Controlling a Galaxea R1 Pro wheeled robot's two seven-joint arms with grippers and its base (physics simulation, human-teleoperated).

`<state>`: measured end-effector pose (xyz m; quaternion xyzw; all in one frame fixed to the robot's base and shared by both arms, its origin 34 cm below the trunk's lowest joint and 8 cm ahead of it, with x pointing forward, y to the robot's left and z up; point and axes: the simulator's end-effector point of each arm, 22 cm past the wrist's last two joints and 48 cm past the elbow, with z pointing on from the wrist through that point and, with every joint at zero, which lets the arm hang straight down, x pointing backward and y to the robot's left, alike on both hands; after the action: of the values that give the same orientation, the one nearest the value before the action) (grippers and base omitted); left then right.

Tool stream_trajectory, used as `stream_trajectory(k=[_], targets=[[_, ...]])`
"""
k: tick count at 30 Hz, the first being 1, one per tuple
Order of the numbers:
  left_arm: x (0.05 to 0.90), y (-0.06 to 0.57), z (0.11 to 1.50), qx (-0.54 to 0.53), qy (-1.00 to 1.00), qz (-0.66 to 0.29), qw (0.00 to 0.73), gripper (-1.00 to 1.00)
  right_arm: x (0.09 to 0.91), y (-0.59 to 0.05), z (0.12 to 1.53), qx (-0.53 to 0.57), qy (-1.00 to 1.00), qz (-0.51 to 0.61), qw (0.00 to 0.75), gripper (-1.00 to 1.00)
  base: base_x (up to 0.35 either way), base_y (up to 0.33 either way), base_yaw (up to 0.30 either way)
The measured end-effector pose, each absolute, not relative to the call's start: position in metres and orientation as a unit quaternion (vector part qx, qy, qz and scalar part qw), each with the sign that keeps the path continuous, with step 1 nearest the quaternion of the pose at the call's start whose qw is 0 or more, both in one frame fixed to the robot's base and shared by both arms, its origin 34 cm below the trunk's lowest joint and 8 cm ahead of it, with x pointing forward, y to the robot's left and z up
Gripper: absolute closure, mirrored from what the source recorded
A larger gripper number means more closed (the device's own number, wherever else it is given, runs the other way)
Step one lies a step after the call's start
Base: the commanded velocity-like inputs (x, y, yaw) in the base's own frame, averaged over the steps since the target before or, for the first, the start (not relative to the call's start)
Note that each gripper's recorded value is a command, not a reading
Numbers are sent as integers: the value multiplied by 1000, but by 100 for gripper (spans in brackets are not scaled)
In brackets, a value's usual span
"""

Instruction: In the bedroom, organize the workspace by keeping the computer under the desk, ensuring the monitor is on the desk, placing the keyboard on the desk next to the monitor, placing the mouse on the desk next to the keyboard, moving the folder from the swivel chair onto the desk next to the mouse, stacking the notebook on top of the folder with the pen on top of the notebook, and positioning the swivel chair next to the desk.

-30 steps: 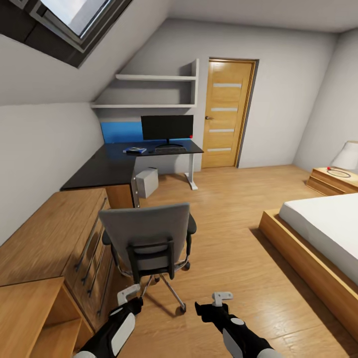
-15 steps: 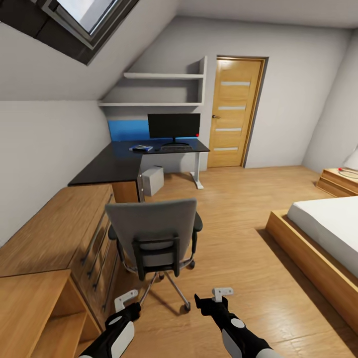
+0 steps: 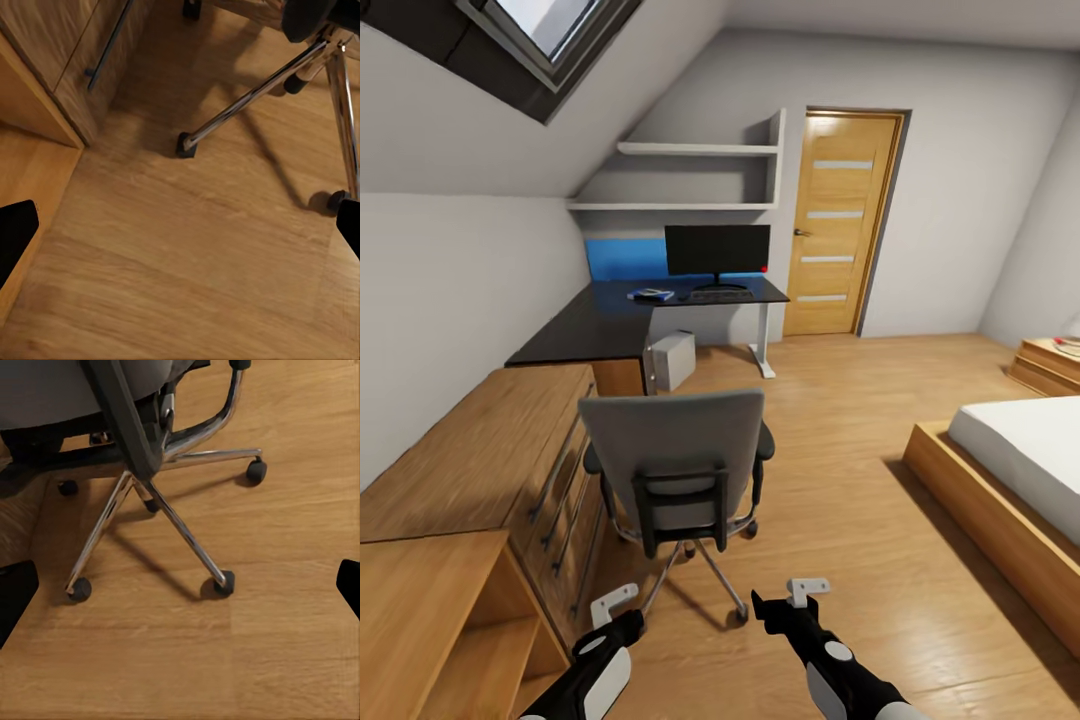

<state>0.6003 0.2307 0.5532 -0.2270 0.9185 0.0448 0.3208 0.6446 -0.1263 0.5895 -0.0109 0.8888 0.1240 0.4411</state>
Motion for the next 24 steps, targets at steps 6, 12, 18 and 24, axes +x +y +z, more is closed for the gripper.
stream_trajectory(k=[6,12,18,24], targets=[[599,230,542,-227,919,45,320,-100,645,-127,581,-11,886,124,447,-100,0,0,22],[598,230,531,-227,919,45,320,-100,645,-127,570,-11,886,124,448,-100,0,0,32],[597,230,520,-227,919,44,320,-100,644,-127,560,-10,884,124,450,-100,0,0,212],[596,230,509,-227,919,44,321,-100,643,-129,549,-10,884,123,451,-100,0,0,106]])
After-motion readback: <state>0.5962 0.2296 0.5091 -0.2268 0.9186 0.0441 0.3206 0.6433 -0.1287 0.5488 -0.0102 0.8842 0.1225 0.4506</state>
